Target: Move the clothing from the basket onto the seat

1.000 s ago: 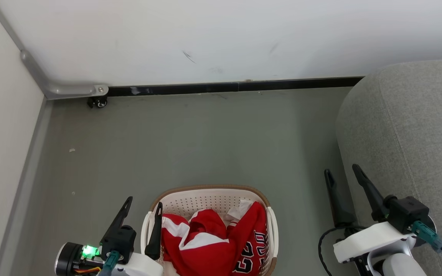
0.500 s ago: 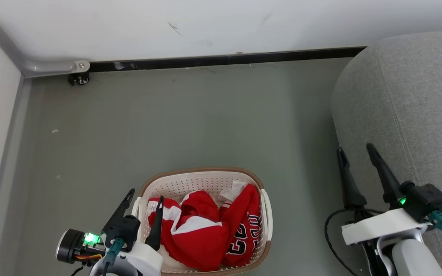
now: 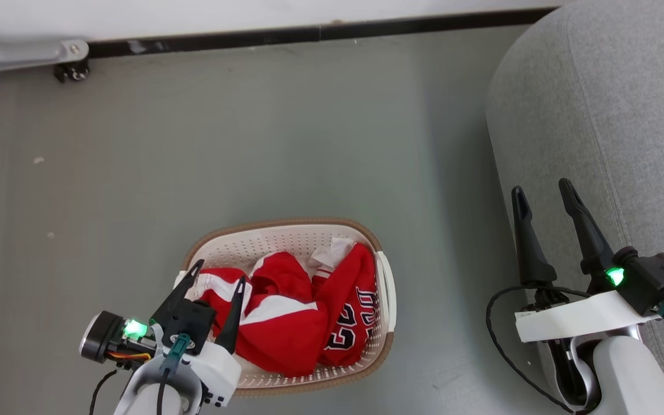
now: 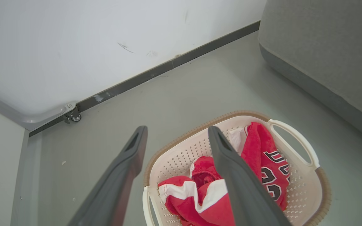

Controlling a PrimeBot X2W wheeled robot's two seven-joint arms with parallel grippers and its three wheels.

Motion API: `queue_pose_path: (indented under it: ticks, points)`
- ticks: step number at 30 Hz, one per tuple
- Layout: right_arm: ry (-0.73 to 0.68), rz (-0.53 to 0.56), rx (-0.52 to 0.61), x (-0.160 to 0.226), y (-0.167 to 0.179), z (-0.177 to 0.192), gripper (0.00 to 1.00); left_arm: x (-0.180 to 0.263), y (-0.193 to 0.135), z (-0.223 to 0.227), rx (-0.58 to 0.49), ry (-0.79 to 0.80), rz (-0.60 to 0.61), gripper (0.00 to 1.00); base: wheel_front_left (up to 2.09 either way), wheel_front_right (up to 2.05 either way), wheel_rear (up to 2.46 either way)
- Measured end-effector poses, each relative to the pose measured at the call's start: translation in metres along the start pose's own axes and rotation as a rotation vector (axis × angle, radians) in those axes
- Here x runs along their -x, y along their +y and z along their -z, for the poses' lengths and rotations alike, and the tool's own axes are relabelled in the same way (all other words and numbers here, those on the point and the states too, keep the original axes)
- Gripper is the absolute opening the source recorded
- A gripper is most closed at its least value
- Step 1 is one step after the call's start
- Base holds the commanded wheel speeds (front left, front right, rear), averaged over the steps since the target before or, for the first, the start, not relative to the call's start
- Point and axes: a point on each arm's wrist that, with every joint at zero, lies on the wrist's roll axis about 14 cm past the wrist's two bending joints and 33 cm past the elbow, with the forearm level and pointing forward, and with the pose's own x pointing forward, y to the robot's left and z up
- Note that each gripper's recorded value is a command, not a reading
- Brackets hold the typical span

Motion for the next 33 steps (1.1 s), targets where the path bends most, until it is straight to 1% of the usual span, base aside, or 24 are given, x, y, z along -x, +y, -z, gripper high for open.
queue_pose_path:
  ticks: [3,8,22,26,33]
  points:
    - [0.017,0.008,0.001,-0.002,-0.003,0.007,1.0,-0.007,-0.003,0.008,-0.01,0.021,0.019,1.0,0.0,0.0,0.0]
    - [-0.008,0.015,0.008,-0.013,-0.008,0.002,1.0,-0.018,-0.01,0.024,-0.016,0.063,0.057,1.0,0.0,0.0,0.0]
    - [-0.001,0.051,0.013,-0.031,-0.024,0.012,1.0,-0.044,-0.033,0.068,-0.078,0.164,0.189,1.0,0.0,0.0,0.0]
    - [0.001,0.062,0.014,-0.036,-0.029,0.014,1.0,-0.05,-0.032,0.082,-0.111,0.195,0.219,1.0,0.0,0.0,0.0]
    - [0.007,0.085,0.01,-0.042,-0.039,0.021,1.0,-0.061,-0.049,0.097,-0.16,0.214,0.305,1.0,0.0,0.0,0.0]
